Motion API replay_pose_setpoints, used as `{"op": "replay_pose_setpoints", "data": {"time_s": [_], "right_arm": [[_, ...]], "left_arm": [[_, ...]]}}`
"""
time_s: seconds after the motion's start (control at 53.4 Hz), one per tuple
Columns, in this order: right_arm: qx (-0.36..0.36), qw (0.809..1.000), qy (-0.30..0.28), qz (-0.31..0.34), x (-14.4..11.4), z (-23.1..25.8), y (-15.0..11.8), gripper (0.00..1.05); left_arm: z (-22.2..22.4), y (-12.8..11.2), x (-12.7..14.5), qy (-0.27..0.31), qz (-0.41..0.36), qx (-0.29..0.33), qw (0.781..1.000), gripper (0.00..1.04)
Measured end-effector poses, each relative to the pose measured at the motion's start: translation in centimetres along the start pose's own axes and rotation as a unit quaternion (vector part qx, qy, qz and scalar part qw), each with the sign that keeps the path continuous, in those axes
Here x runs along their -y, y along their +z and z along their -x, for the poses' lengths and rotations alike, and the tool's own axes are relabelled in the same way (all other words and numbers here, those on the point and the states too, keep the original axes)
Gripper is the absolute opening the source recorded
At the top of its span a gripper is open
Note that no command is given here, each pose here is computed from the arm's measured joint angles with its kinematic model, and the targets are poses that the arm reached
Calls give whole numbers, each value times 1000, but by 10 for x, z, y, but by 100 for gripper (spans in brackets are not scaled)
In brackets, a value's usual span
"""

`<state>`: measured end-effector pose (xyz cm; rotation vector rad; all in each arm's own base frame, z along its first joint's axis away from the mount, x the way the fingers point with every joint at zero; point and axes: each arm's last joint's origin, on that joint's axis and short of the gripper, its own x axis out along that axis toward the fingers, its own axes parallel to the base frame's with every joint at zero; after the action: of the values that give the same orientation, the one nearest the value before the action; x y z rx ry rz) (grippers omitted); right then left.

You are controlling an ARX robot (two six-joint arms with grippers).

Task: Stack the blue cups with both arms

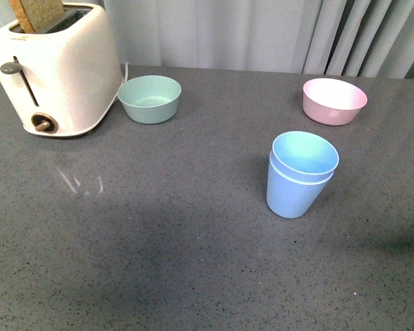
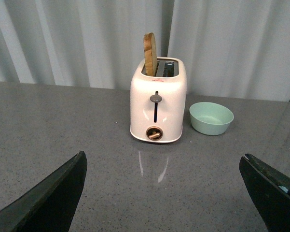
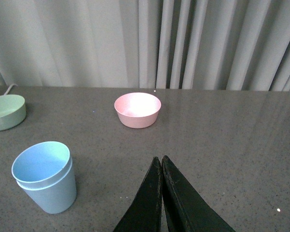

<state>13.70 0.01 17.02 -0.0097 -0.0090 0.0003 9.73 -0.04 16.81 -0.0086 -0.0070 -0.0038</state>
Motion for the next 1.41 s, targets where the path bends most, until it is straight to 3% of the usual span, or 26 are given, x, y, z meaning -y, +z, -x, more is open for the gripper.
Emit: {"op": "replay_pose_setpoints", "data": {"time_s": [1.405], "right_arm": [[5,1000,0,0,0,40,1,4]], "left_arm": [[0,0,0,0,0,0,1000,96]]}}
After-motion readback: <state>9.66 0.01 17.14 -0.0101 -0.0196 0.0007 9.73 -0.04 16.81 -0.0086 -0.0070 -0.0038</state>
